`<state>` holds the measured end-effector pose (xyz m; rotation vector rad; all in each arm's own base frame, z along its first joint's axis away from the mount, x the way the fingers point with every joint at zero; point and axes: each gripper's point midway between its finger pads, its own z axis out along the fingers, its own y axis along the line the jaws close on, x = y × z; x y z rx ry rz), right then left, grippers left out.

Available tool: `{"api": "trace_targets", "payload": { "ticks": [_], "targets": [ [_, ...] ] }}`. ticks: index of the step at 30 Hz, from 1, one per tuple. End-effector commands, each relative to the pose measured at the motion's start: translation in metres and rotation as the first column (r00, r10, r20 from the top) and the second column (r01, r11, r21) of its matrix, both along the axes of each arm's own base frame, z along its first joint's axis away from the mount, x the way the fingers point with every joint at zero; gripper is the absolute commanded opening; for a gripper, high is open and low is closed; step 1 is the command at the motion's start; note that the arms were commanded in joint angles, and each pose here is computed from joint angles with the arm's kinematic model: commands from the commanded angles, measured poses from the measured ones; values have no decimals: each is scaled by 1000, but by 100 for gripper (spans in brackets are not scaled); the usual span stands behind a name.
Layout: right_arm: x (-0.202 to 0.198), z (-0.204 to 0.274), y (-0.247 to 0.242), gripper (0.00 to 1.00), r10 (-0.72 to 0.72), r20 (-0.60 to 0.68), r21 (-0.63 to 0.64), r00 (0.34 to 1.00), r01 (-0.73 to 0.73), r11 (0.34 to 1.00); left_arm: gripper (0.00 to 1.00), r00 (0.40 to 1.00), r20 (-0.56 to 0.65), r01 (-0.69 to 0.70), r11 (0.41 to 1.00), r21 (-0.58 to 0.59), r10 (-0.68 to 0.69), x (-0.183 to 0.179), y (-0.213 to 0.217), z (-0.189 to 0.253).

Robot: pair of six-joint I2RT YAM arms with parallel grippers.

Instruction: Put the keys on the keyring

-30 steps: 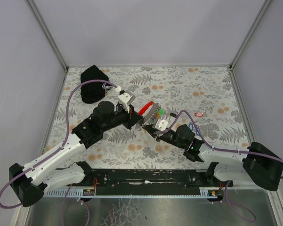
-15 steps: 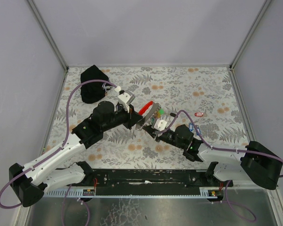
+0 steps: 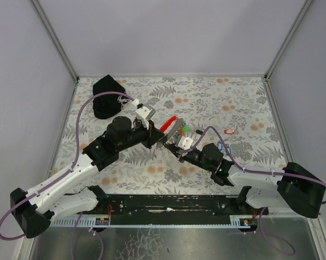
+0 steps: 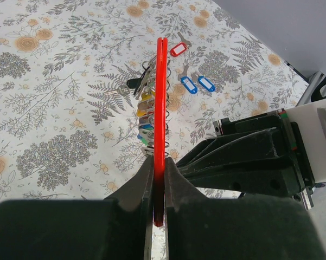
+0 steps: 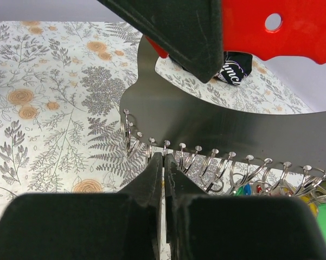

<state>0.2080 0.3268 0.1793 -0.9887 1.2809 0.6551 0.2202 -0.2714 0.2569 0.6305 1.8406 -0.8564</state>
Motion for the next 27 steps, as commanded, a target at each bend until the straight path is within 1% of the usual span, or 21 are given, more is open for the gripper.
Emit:
{"api": "trace_targets", "payload": {
  "ticks": [1, 8, 14, 18, 21, 22, 27],
  "targets": [
    [2, 43, 5, 0, -11, 66, 113, 998, 3, 994, 0, 997, 81, 5, 994, -109, 3, 1, -5, 37],
    [-1, 54, -1, 0, -13, 89, 135, 996, 1, 991, 0, 992, 25, -121, 982, -145, 125, 12, 6, 32],
    [-3, 59, -4, 0, -15, 104, 147, 994, -1, 989, 0, 970, -67, -243, 952, -187, 234, 21, 15, 20],
    [-6, 61, -7, 0, -14, 107, 155, 994, -3, 988, 0, 953, -138, -295, 926, -236, 268, 23, 18, 9],
    [-6, 61, -9, 0, -19, 107, 159, 994, 1, 987, 0, 946, -186, -309, 909, -279, 264, 21, 18, 1],
    [-7, 60, -10, 0, -18, 108, 161, 994, 1, 987, 1, 946, -199, -308, 904, -298, 257, 19, 18, 0],
    [-9, 62, -14, 0, -21, 108, 178, 994, 1, 984, 15, 937, -262, -319, 867, -383, 229, 8, 20, -15]
  ]
}}
